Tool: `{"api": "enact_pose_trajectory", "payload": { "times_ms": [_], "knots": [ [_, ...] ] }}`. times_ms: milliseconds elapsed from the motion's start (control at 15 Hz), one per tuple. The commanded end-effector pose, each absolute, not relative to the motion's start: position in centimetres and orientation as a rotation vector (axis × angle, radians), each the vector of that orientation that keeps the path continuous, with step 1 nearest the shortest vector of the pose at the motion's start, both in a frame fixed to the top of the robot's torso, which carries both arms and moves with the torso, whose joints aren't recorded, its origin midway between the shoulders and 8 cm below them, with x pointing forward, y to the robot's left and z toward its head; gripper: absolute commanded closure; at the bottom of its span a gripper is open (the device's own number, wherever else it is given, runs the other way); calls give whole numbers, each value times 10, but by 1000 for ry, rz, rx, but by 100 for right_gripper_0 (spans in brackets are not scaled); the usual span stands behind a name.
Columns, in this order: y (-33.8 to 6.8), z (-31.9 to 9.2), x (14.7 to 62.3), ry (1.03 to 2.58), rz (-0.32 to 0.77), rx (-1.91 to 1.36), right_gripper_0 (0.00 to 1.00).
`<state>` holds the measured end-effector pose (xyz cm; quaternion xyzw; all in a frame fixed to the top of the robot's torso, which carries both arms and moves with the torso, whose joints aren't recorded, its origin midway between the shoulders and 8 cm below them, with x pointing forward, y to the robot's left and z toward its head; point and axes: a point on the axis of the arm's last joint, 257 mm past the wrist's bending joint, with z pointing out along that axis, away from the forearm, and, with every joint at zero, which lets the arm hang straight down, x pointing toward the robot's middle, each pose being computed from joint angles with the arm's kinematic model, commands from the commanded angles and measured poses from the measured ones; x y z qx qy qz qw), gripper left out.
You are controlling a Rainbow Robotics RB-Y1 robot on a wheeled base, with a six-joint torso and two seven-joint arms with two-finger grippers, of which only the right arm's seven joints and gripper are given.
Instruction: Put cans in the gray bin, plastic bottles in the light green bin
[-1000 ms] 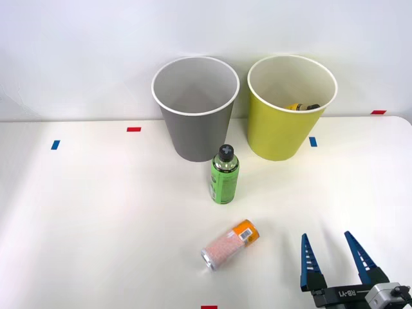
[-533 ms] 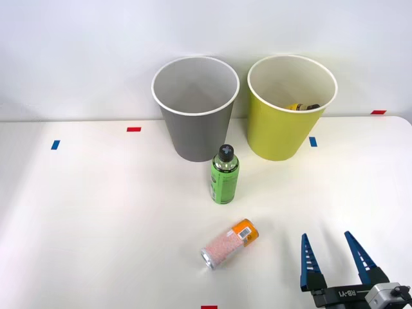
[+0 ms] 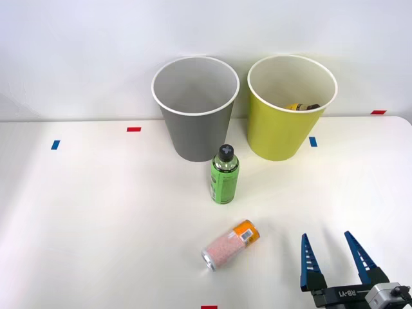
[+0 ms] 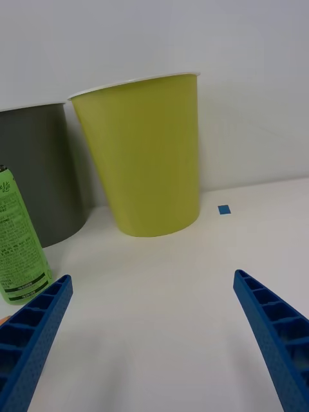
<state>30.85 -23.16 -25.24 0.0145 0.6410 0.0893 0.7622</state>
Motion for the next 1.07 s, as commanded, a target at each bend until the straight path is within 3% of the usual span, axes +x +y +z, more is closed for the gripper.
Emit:
{"api": "enact_pose_trajectory", "payload": {
  "times_ms": [67, 467, 1067],
  "knots": [
    [-235, -278, 307, 1436, 221, 48, 14],
    [-246, -263, 319, 1428, 205, -64, 14],
    [-243, -262, 376, 1708, 74, -150, 14]
  ]
}}
